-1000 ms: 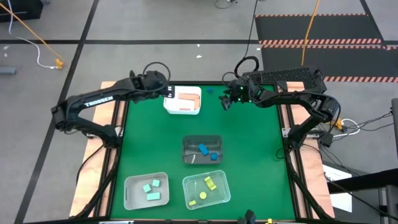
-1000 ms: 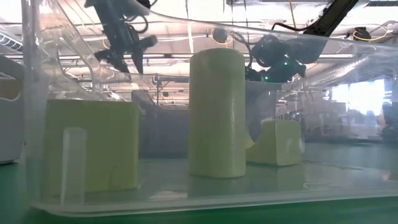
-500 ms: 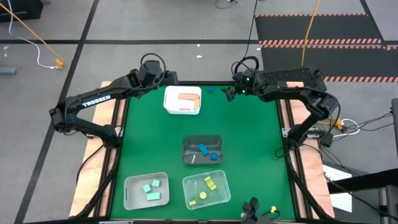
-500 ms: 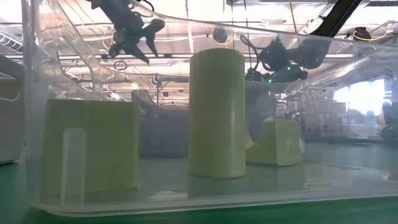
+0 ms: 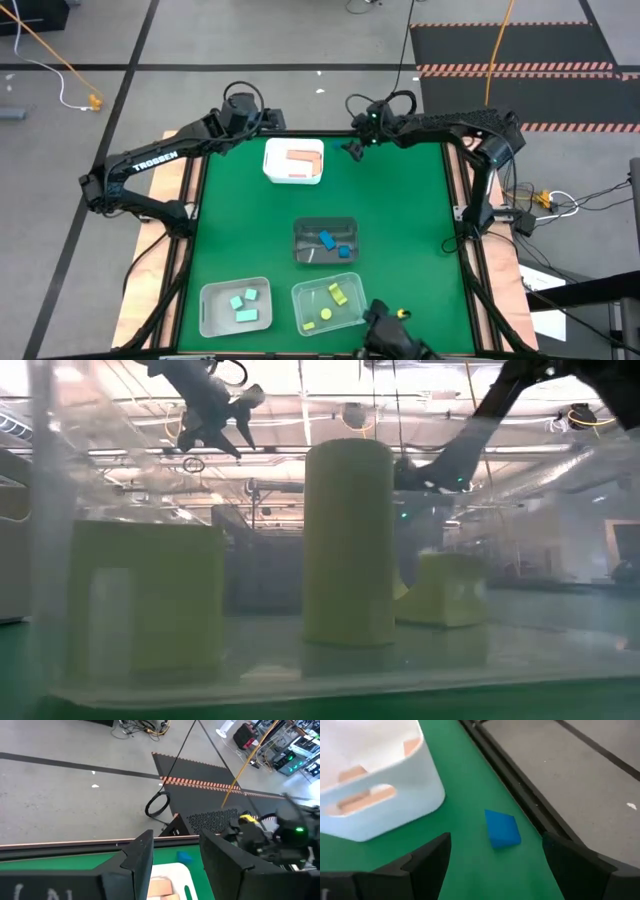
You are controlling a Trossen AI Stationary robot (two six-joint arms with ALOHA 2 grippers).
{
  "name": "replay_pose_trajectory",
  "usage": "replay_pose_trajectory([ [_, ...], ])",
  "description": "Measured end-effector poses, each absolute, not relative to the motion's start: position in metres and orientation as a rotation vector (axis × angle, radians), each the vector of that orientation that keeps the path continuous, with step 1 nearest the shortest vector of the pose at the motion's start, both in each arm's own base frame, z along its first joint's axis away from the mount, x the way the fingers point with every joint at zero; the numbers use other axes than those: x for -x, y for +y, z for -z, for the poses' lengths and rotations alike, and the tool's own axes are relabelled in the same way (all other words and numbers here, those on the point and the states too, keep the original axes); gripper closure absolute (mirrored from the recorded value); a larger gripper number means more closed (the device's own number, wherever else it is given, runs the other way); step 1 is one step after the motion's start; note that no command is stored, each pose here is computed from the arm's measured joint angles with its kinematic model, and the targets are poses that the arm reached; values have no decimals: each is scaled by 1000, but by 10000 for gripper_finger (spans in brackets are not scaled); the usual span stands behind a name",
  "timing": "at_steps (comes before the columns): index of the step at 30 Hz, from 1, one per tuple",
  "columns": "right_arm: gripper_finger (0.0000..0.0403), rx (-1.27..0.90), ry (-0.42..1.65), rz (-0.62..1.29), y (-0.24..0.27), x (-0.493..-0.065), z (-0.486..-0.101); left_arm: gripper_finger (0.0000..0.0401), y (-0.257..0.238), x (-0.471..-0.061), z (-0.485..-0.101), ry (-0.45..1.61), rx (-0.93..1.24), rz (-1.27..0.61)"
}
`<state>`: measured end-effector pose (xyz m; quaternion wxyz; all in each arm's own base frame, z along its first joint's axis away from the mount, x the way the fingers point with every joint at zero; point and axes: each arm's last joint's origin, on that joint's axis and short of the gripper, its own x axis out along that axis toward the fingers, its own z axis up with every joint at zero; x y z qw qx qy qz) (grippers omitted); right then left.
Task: Sort & place blocks by color
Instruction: Put the blue block into the black bin
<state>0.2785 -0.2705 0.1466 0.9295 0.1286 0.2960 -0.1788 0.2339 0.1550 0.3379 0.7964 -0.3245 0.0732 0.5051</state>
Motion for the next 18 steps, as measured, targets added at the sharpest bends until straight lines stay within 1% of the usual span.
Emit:
replay_pose_trajectory([
  [8,98,-195,683,317,-286,-296,-136,242,154,-234,-338,160,697,-1082],
  [18,99,-164,705,293,-282,-302,-135,242,155,-234,-338,173,675,-1080],
])
